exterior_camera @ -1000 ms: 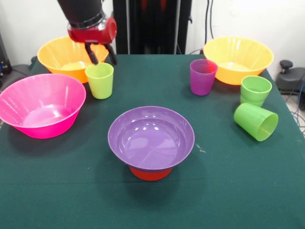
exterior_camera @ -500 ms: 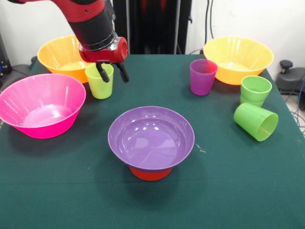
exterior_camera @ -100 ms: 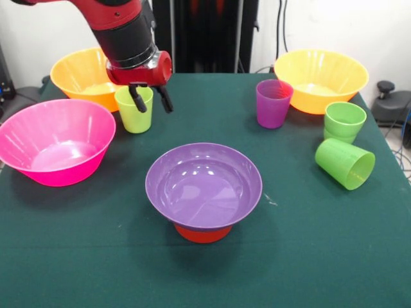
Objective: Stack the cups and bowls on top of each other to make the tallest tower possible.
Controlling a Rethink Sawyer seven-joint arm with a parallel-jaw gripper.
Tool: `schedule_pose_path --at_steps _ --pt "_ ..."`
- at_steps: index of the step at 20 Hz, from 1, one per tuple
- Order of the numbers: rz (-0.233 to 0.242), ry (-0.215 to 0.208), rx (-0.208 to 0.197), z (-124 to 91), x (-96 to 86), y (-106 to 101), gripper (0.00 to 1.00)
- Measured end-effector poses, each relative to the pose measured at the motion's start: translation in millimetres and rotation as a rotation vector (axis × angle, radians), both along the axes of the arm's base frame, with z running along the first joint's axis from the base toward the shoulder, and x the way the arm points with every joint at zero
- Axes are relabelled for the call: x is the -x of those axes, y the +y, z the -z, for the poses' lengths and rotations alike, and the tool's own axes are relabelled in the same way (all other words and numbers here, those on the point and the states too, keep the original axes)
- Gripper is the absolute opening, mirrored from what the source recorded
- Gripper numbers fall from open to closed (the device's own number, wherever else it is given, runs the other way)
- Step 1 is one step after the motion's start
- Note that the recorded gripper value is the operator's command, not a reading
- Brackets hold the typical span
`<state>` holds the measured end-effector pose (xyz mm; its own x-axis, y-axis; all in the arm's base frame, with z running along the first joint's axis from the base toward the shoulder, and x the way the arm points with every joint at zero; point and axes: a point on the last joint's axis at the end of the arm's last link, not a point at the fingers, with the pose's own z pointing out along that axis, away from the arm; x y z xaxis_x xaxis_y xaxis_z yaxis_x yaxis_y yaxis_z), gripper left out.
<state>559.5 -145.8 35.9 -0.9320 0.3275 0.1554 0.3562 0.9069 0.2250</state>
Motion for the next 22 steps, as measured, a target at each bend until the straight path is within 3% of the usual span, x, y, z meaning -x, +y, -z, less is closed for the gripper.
schedule_pose_path --at_steps 17,22 --pt "0.004 -0.022 0.023 -10.5 -7.2 -8.6 1.00" --pt "-0.012 -0.022 0.039 -28.5 2.3 -4.2 1.00"
